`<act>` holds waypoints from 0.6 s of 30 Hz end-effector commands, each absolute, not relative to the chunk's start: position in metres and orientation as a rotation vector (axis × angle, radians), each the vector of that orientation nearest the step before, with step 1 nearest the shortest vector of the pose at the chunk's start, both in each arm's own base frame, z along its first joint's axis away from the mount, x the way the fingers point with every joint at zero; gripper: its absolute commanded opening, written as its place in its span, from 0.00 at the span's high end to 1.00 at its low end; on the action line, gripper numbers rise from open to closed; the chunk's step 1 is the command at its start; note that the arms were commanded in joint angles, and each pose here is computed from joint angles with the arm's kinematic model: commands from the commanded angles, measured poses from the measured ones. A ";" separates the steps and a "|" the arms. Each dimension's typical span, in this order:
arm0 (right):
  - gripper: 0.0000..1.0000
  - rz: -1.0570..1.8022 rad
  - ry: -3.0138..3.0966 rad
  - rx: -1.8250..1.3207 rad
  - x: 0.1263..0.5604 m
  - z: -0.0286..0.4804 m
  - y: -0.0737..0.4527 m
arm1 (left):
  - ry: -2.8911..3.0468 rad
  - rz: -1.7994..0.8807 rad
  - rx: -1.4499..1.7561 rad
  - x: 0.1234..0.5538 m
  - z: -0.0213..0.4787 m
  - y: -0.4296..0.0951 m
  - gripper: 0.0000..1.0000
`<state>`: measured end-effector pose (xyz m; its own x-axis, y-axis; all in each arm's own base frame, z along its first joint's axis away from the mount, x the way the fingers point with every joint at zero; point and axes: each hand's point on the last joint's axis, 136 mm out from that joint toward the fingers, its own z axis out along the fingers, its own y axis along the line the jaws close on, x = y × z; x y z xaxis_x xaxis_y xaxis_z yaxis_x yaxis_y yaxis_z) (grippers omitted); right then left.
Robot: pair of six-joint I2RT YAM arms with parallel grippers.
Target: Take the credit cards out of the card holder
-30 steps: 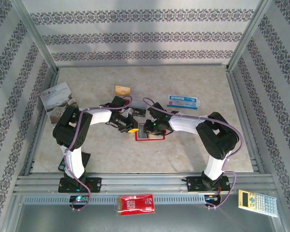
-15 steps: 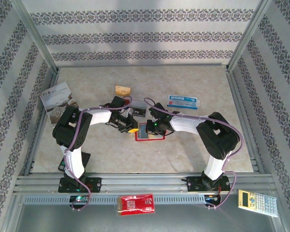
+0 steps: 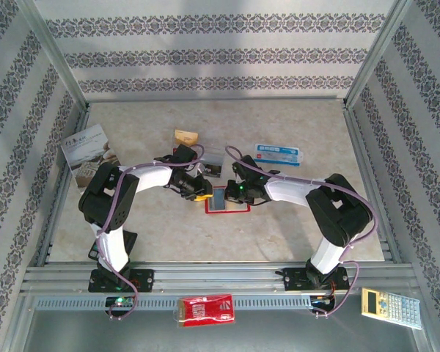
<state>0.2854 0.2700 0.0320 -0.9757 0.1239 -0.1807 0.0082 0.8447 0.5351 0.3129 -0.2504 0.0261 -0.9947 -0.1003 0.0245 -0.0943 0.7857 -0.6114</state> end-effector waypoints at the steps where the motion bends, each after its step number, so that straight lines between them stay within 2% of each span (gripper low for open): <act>1: 1.00 0.822 2.799 0.132 0.287 0.037 0.265 | 2.992 -0.835 -0.184 0.310 0.031 -0.230 0.71; 5: 1.00 0.846 2.806 0.125 0.287 0.036 0.268 | 2.978 -0.815 -0.182 0.310 0.040 -0.227 0.72; 10: 1.00 0.890 2.801 0.135 0.286 0.037 0.272 | 2.945 -0.983 -0.163 0.306 0.050 -0.251 0.78; 15: 1.00 0.915 2.806 0.149 0.285 0.034 0.274 | 2.970 -0.982 -0.152 0.303 0.040 -0.258 0.81; 18: 0.96 0.915 2.815 0.155 0.284 0.031 0.273 | 2.986 -0.982 -0.147 0.302 0.033 -0.260 0.82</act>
